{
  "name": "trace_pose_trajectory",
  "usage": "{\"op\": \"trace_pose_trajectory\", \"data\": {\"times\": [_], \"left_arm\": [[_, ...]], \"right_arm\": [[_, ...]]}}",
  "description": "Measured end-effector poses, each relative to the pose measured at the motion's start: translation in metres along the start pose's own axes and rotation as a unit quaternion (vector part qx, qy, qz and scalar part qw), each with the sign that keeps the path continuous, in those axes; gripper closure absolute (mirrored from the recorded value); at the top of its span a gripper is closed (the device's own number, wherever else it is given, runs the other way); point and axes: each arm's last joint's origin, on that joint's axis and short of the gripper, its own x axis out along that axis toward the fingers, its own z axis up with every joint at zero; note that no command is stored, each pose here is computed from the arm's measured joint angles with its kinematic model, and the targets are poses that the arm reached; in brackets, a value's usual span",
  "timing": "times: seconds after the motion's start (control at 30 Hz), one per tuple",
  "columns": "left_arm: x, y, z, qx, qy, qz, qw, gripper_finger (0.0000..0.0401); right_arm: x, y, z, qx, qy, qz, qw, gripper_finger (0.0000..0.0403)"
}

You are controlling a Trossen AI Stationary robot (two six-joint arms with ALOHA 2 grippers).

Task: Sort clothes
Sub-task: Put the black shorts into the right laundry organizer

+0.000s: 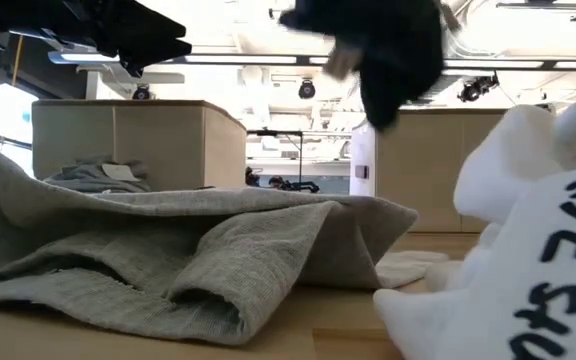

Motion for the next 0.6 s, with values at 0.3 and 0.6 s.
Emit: {"op": "trace_pose_trajectory", "data": {"times": [0.3,0.6], "left_arm": [[0.000,0.000,0.000,-0.001,0.000,0.000,1.000,0.0220],[0.000,0.000,0.000,-0.001,0.000,0.000,1.000,0.0220]], "right_arm": [[0.001,-0.103,0.037,-0.097,0.021,-0.322,0.941,0.0369],[0.061,-0.241,-0.023,0.115,0.181,-0.289,0.933,0.0359]]}}
